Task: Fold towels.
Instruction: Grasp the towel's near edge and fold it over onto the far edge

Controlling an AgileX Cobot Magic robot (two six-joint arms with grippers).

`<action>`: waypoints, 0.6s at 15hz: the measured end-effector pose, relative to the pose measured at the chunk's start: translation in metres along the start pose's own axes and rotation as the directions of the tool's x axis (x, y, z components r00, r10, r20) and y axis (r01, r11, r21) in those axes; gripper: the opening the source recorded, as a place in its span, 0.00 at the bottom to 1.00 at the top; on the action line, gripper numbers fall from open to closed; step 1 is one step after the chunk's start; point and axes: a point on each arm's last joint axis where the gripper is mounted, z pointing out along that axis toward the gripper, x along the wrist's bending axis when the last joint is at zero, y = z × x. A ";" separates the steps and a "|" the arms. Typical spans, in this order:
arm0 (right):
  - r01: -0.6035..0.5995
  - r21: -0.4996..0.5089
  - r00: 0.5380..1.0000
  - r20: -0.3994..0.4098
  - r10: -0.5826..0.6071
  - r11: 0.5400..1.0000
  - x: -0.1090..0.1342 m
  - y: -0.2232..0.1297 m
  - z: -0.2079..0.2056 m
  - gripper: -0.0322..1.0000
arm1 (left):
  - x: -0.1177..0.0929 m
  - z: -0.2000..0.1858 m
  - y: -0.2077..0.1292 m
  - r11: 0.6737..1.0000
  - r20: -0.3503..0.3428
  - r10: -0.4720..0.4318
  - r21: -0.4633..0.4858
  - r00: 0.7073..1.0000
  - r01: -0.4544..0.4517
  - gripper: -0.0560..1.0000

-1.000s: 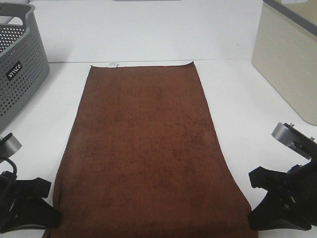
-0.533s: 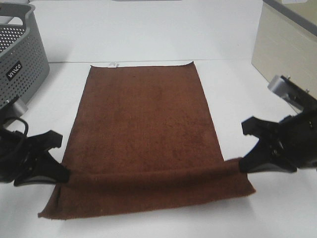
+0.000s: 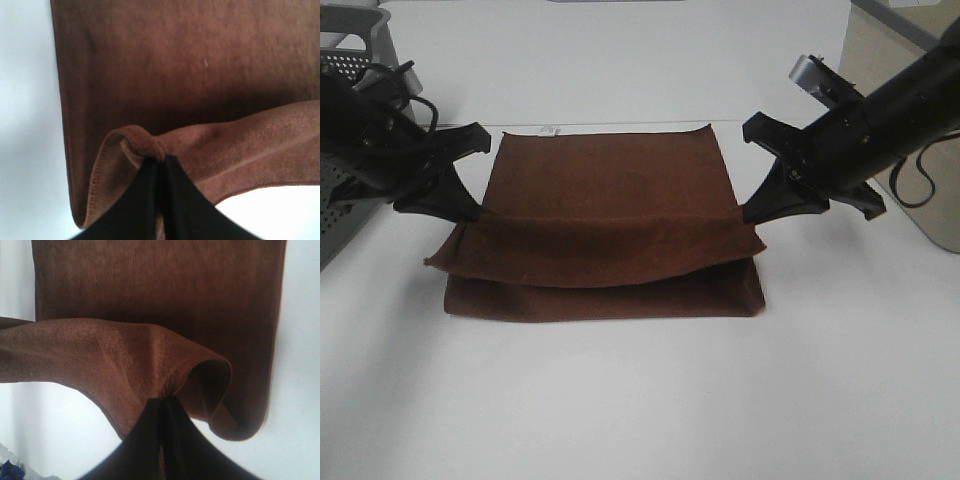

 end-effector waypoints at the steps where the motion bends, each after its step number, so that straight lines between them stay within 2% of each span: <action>1: 0.011 -0.006 1.000 0.000 -0.011 1.000 0.000 0.018 0.005 0.03 | -0.002 0.005 0.014 1.000 -0.007 0.005 -0.015 1.000 -0.005 0.06; 3: 0.030 -0.020 0.999 0.023 -0.029 0.999 -0.001 0.052 0.013 0.03 | -0.004 0.018 0.041 0.998 -0.009 0.011 -0.056 1.000 -0.012 0.06; 5: 0.063 -0.064 0.996 0.071 -0.058 0.996 -0.003 0.091 0.019 0.03 | -0.006 0.035 0.072 0.989 -0.004 0.020 -0.147 1.000 -0.021 0.06; 7: 0.099 -0.102 0.992 0.093 -0.089 0.990 -0.004 0.117 0.025 0.03 | -0.007 0.043 0.089 0.978 -0.005 0.026 -0.209 1.000 -0.027 0.06; 9: 0.125 -0.140 0.989 0.101 -0.111 0.982 -0.005 0.138 0.031 0.03 | -0.006 0.057 0.112 0.951 -0.001 0.026 -0.308 1.000 -0.025 0.06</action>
